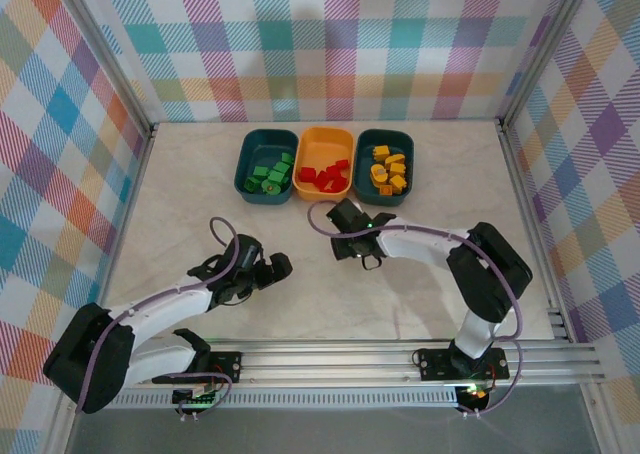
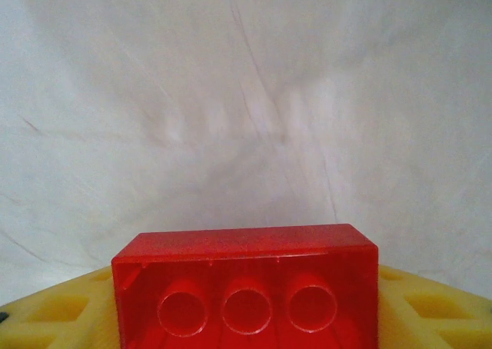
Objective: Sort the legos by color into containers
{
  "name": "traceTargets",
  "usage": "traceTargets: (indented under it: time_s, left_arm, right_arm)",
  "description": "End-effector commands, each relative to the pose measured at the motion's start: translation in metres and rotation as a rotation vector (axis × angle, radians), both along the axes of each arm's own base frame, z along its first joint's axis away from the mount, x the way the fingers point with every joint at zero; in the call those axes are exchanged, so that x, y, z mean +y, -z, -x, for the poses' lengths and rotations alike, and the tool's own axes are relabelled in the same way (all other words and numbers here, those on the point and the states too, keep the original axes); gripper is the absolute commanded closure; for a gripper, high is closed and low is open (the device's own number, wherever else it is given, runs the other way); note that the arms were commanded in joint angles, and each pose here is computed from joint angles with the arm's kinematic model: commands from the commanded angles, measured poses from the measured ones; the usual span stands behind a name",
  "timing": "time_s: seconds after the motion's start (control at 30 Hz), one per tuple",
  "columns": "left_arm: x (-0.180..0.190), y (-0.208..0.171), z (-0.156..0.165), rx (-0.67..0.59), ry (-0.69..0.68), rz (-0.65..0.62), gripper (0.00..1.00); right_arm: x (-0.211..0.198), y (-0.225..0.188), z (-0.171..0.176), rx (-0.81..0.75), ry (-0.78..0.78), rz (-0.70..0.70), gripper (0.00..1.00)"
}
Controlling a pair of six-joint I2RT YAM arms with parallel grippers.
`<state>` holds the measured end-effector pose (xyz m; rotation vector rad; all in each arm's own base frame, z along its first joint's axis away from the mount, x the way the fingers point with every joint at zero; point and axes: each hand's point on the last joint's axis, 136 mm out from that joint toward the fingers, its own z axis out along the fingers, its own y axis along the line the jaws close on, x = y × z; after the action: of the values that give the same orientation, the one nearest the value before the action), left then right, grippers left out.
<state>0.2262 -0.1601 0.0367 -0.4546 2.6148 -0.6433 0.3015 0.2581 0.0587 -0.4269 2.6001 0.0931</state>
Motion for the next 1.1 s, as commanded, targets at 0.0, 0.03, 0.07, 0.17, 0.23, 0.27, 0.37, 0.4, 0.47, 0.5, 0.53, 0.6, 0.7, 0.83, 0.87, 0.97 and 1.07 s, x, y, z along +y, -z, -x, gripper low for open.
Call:
traceTargets:
  time_s: [0.0, 0.03, 0.07, 0.17, 0.23, 0.27, 0.37, 0.4, 0.47, 0.5, 0.53, 0.6, 0.7, 0.83, 0.87, 0.97, 1.07]
  left_arm:
    - [-0.017, 0.001, -0.004, -0.005, 0.035, 0.042, 0.00]
    - [-0.017, 0.001, -0.004, -0.004, 0.035, 0.041, 0.00]
    - [-0.017, 0.002, -0.004, -0.002, 0.035, 0.039, 0.00]
    - [-0.018, 0.001, -0.004, 0.003, 0.033, 0.038, 0.00]
    - [-0.020, -0.004, -0.005, -0.005, 0.042, 0.046, 0.00]
    - [-0.021, -0.008, -0.005, -0.018, 0.051, 0.057, 0.00]
    - [-0.021, -0.026, -0.006, -0.095, 0.051, 0.100, 0.00]
    - [-0.017, -0.028, -0.005, -0.117, 0.040, 0.101, 0.00]
    - [-0.009, -0.035, -0.004, -0.162, 0.013, 0.101, 0.00]
    - [-0.004, -0.036, -0.002, -0.176, -0.001, 0.099, 0.00]
    - [0.000, -0.038, 0.000, -0.187, -0.011, 0.098, 0.00]
    - [0.007, -0.039, 0.004, -0.203, -0.027, 0.096, 0.00]
    - [0.017, -0.036, 0.011, -0.215, -0.055, 0.096, 0.00]
    - [0.023, -0.038, 0.017, -0.229, -0.077, 0.114, 0.00]
    - [0.024, -0.041, 0.018, -0.236, -0.078, 0.117, 0.00]
    - [0.025, -0.049, 0.019, -0.259, -0.079, 0.130, 0.00]
    - [0.027, -0.060, 0.019, -0.291, -0.083, 0.143, 0.00]
  right_arm:
    - [0.026, -0.070, -0.043, -0.194, -0.034, -0.078, 0.46]
    - [0.029, -0.077, -0.053, -0.211, -0.032, -0.087, 0.46]
    - [0.032, -0.083, -0.067, -0.229, -0.022, -0.104, 0.47]
    - [0.044, -0.090, -0.106, -0.226, 0.018, -0.200, 0.48]
    - [0.052, -0.090, -0.131, -0.233, 0.031, -0.219, 0.48]
    - [0.055, -0.089, -0.143, -0.228, 0.035, -0.223, 0.47]
    - [0.056, -0.074, -0.176, -0.184, 0.054, -0.226, 0.47]
    - [0.055, -0.070, -0.185, -0.172, 0.062, -0.221, 0.47]
    - [0.052, -0.059, -0.197, -0.148, 0.068, -0.209, 0.47]
    - [0.050, -0.055, -0.201, -0.142, 0.068, -0.208, 0.47]
    - [0.049, -0.052, -0.204, -0.138, 0.069, -0.206, 0.47]
    - [0.047, -0.048, -0.210, -0.121, 0.072, -0.209, 0.46]
    - [0.047, -0.052, -0.213, -0.114, 0.064, -0.214, 0.43]
    - [0.047, -0.058, -0.211, -0.110, 0.060, -0.210, 0.29]
    - [0.046, -0.062, -0.211, -0.116, 0.064, -0.213, 0.24]
    - [0.042, -0.082, -0.205, -0.141, 0.070, -0.231, 0.17]
    - [0.039, -0.113, -0.194, -0.191, 0.060, -0.279, 0.13]
